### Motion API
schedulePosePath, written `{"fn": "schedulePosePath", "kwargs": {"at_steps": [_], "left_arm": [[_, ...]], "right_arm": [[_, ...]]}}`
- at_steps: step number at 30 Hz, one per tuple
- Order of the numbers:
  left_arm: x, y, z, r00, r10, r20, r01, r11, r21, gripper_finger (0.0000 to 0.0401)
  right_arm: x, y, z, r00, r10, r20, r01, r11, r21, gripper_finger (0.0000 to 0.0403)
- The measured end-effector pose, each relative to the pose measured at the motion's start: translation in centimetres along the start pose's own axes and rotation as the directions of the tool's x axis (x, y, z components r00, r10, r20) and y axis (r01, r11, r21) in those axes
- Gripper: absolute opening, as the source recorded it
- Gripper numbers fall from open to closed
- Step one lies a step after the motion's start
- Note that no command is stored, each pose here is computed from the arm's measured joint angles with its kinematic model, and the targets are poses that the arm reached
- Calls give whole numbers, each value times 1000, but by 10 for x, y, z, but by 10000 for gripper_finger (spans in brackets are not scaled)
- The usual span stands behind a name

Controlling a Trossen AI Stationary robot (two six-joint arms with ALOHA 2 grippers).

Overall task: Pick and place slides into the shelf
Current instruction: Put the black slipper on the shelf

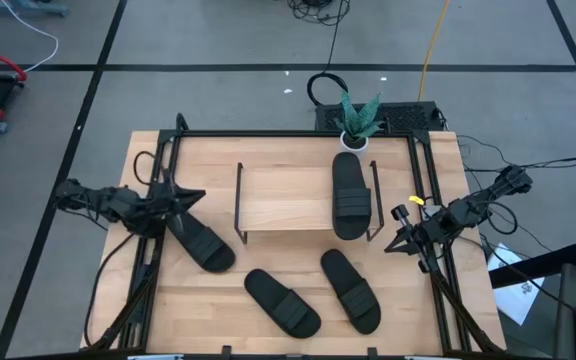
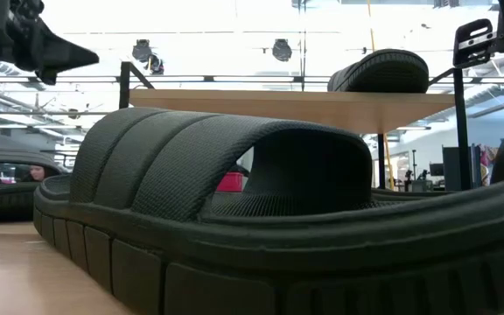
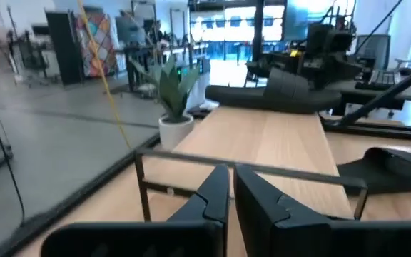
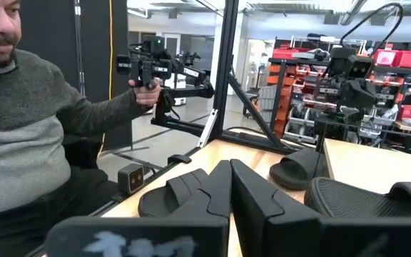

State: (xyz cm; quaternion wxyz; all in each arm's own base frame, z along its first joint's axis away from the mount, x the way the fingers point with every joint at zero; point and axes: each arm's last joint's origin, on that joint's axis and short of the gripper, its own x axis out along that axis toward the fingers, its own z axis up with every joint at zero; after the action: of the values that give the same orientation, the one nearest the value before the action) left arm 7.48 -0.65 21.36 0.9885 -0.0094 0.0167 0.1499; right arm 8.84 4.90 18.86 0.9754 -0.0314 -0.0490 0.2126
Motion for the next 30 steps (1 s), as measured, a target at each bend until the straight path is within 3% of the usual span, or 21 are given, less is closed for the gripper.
{"fn": "schedulePosePath", "kwargs": {"at_steps": [5, 8, 12, 18, 20, 24, 30], "left_arm": [[2, -5, -16, 984, -144, -101, 127, 980, -153, 26], [-4, -1, -13, 978, -125, -167, 69, 950, -305, 26], [-9, 5, -11, 976, -28, -217, -59, 922, -382, 26], [-11, 3, -12, 953, -148, -265, -17, 847, -531, 26], [-9, 1, -15, 946, -160, -284, -26, 831, -555, 26], [-2, -4, -26, 933, -153, -326, -53, 836, -545, 27], [3, -8, -47, 871, -158, -466, -132, 837, -531, 56]], "right_arm": [[0, 0, 0, 1000, 1, -1, -1, 1000, 16, 0], [0, 0, -1, 1000, 3, -12, -3, 1000, 25, 0], [0, 0, -3, 1000, 5, -28, -4, 1000, 24, 0], [0, 0, -3, 1000, 5, -29, -4, 1000, 28, 0], [0, 0, -3, 1000, 5, -28, -5, 1000, 28, 0], [1, 1, -10, 1000, 4, -7, -4, 1000, 29, 0], [1, 0, -3, 997, -4, 77, 2, 999, 36, 0]]}}
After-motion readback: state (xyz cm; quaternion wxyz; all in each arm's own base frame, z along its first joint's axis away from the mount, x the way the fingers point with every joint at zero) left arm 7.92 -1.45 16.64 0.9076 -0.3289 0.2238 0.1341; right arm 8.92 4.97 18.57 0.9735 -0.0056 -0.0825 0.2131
